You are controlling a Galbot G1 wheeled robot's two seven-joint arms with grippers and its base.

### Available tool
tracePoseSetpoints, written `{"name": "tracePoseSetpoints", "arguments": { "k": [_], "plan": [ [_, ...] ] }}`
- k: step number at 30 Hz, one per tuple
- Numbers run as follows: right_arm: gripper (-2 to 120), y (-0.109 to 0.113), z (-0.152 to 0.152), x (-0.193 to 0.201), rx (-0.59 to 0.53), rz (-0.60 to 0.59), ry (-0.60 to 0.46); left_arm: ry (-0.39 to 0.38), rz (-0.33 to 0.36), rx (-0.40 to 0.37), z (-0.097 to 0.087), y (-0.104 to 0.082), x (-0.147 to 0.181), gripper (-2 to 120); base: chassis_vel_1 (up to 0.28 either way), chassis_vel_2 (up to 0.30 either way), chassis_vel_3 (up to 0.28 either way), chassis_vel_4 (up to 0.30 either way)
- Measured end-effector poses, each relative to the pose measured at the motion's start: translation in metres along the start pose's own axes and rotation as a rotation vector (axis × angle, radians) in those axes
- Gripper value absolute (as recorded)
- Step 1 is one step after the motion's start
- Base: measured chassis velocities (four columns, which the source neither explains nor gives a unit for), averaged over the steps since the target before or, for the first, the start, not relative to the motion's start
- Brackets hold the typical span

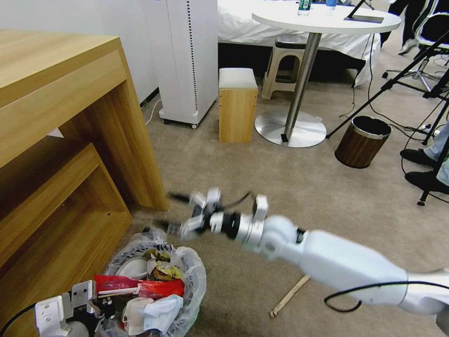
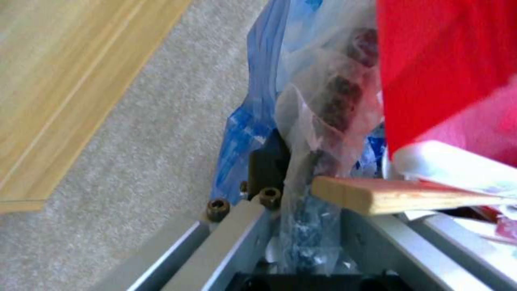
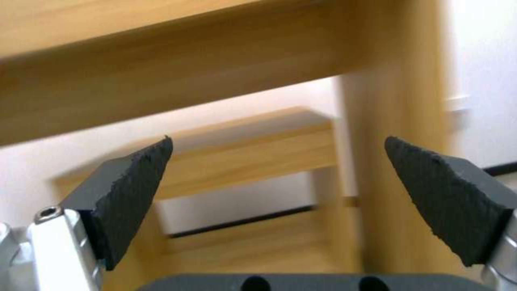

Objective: Pick up the trash bin and place the garbage on the floor into it.

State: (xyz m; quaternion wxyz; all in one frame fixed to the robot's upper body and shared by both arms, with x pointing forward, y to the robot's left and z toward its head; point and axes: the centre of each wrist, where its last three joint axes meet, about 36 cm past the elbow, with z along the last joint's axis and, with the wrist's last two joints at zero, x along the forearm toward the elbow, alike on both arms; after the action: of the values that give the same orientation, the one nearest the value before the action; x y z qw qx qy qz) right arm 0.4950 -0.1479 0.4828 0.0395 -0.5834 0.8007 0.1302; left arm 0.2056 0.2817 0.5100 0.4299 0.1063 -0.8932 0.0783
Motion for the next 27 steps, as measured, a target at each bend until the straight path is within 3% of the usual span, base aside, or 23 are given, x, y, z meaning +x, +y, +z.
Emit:
{"name": "tracePoseSetpoints", "arguments": {
  "k": [5,7,8,11,12,13,16,17,20,27],
  "plan": [
    [100,-0.016,-0.009,0.066,0.106,0.203,0.107,0.007,0.014,-0.016,0.004,-0.003,0.0,0,0.0,0.0,0.0,0.0],
    [100,-0.014,-0.012,0.11,0.18,0.313,0.208,0.01,0.021,-0.024,0.006,-0.003,0.0,0,0.0,0.0,0.0,0.0],
    [100,-0.014,-0.012,0.11,0.18,0.313,0.208,0.01,0.021,-0.024,0.006,-0.003,0.0,0,0.0,0.0,0.0,0.0],
    [100,-0.005,-0.02,0.161,0.308,0.504,0.42,0.01,0.03,-0.023,0.006,-0.004,0.0,0,0.0,0.0,0.0,0.0],
    [100,0.001,-0.018,0.171,0.308,0.579,0.465,0.009,0.032,-0.023,0.006,-0.004,0.0,0,0.0,0.0,0.0,0.0],
    [100,0.001,-0.018,0.171,0.308,0.579,0.465,0.009,0.032,-0.023,0.006,-0.004,0.0,0,0.0,0.0,0.0,0.0],
    [100,0.026,-0.001,0.187,0.212,0.776,0.524,0.01,0.042,-0.023,0.006,-0.006,0.0,0,0.0,0.0,0.0,0.0],
    [100,0.026,-0.001,0.187,0.212,0.776,0.524,0.01,0.042,-0.023,0.006,-0.006,0.0,0,0.0,0.0,0.0,0.0],
    [100,0.038,0.001,0.194,0.101,0.922,0.491,0.011,0.045,-0.032,0.008,-0.007,0.0,0,0.0,0.0,0.0,0.0],
    [100,0.055,0.009,0.209,-0.081,0.994,0.415,0.011,0.047,-0.045,0.009,-0.008,0.0,0,0.0,0.0,0.0,0.0]
  ]
}}
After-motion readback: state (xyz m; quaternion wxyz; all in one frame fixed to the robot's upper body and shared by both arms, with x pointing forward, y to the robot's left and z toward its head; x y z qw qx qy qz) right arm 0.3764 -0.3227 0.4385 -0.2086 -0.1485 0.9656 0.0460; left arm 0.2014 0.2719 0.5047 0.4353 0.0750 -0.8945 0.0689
